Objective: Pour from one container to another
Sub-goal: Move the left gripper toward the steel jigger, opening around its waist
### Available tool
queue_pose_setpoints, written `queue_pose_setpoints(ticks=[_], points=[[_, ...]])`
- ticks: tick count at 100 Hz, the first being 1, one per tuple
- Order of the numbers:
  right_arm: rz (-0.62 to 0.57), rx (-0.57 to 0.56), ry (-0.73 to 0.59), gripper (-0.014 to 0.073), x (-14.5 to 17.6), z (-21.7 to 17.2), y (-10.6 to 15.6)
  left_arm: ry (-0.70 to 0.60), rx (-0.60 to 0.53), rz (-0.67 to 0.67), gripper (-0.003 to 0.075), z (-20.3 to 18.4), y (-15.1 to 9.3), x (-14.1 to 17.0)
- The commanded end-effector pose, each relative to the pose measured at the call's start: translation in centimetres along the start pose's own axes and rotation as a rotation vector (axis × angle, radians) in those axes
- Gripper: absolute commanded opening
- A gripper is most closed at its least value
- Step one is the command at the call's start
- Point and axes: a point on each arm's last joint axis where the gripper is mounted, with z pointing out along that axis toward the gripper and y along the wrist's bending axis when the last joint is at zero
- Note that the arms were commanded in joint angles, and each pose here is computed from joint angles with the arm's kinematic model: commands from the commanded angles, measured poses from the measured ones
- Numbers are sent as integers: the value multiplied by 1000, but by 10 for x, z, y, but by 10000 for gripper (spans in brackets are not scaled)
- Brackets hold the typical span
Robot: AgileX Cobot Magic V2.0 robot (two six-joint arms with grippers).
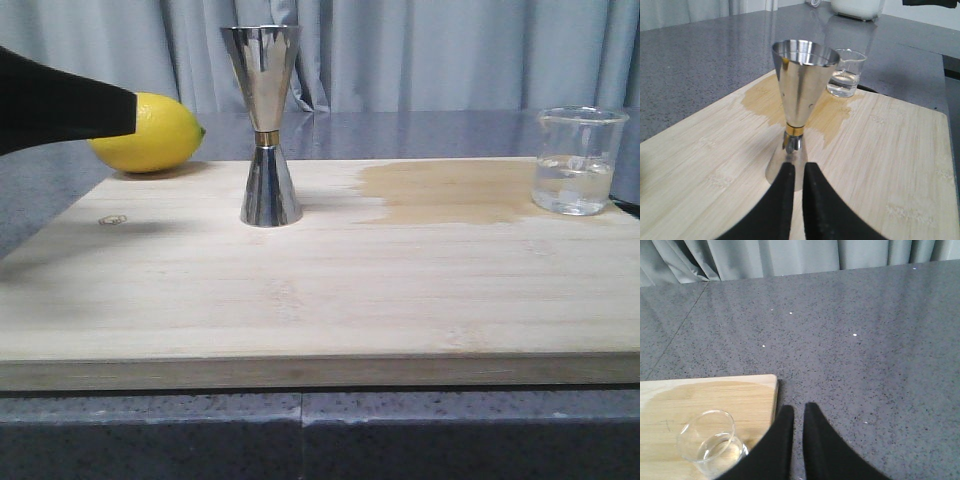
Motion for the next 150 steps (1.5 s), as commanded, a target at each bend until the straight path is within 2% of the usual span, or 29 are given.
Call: queue_pose_setpoints(ticks=[1,16,26,53,79,88,108,122,150], points=[[-16,-2,-104,25,-16,-3,1,-157,155,32,116,1,-9,-25],[-16,-2,-104,25,-16,-3,1,-158,173,87,323,6,-12,-25],[-16,-2,-104,25,-16,-3,1,-166,154,91,393,10,-12,-27],[-16,-2,-104,25,-16,-3,1,-213,112,159,393,21,-15,-30],[-16,-2,-104,25,-16,-3,1,-193,44,128,393,31,-14,-30],[-16,-2,-104,25,-16,-3,1,-196,48,141,393,34,-14,-28],[-38,4,-104,29,-16,-3,1,-167,62,69,393,44,-6,-10],[-56,8,-104,30,-16,-3,1,-193,72,31,393,47,-3,-6],[-66,10,-106,39,-16,-3,0,-193,58,45,393,48,-1,-4]])
